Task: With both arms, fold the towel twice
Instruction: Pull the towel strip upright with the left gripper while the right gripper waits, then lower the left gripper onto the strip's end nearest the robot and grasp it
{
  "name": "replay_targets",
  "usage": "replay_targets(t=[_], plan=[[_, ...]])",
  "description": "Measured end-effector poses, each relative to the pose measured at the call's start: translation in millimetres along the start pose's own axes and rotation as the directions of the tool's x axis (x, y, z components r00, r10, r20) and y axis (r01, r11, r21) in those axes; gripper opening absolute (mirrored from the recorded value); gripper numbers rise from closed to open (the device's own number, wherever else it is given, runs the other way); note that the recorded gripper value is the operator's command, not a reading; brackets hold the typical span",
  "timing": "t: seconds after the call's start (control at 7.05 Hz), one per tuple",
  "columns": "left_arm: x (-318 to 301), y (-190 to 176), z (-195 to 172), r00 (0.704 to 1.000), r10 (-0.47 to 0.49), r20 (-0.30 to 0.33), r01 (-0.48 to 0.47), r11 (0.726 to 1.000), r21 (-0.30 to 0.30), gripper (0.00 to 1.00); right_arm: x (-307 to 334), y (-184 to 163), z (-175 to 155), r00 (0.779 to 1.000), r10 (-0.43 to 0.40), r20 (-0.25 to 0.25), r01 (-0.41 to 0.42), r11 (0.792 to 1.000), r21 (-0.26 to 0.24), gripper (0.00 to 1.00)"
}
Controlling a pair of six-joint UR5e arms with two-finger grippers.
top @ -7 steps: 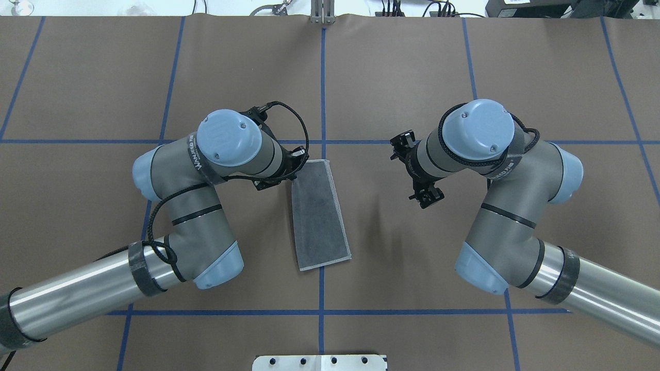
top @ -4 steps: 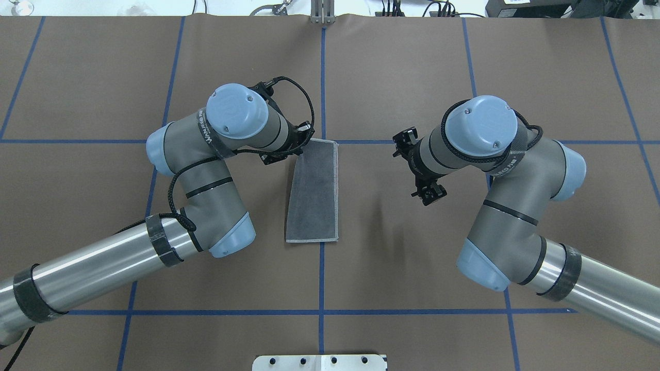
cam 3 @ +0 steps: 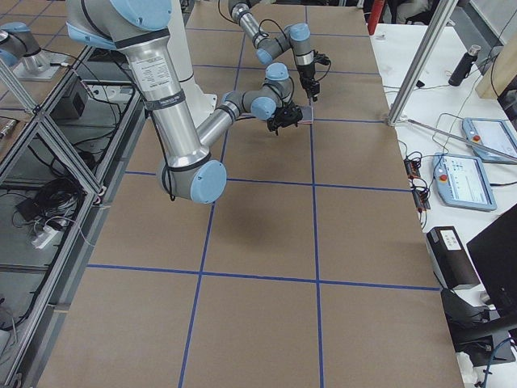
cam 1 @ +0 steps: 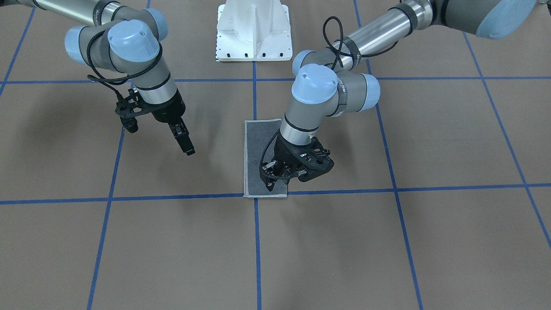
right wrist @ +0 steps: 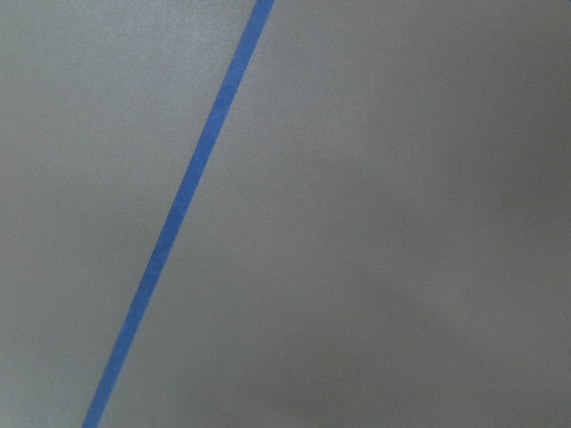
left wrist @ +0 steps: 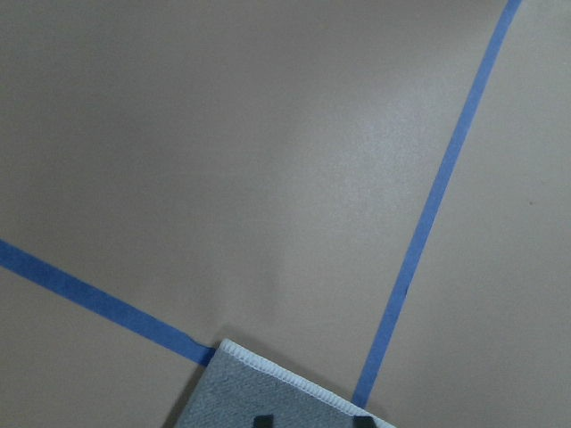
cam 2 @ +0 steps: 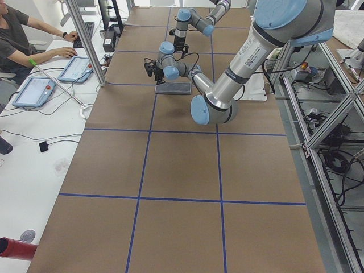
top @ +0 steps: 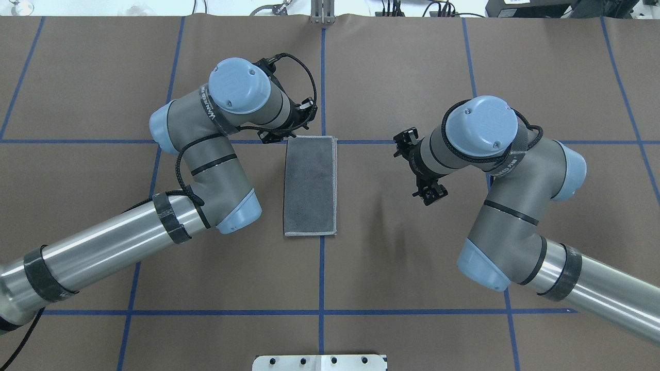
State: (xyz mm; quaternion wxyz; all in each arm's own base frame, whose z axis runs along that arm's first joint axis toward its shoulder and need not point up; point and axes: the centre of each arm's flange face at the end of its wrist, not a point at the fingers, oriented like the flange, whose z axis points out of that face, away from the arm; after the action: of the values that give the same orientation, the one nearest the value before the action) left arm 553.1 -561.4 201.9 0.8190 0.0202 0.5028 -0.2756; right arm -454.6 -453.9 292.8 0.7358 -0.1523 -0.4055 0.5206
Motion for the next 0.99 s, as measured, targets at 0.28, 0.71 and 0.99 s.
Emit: replay_targets(t=[0.28,0.71,0.99], plan=[[-15.4,11.5,-6.6,0.999,-0.055,0.003,0.055,0.997,-0.055,0.99,-5.2,-4.7,-4.4,1.0,0.006,0.011,-0.006,1.0,0.002,1.0],[-85.8,67.9,-24.1,0.985,-0.171,0.025,0.173,0.977,-0.124,0.99,-18.6,-18.5,-18.7,0.997,-0.066,0.025,0.066,0.998,-0.008,1.0],[-109.8,107.2,-29.1,0.971,-0.23,0.058,0.235,0.966,-0.105,0.68,-28.9,-46.8,-33.7,0.974,-0.225,0.0,0.225,0.972,-0.061,1.0]])
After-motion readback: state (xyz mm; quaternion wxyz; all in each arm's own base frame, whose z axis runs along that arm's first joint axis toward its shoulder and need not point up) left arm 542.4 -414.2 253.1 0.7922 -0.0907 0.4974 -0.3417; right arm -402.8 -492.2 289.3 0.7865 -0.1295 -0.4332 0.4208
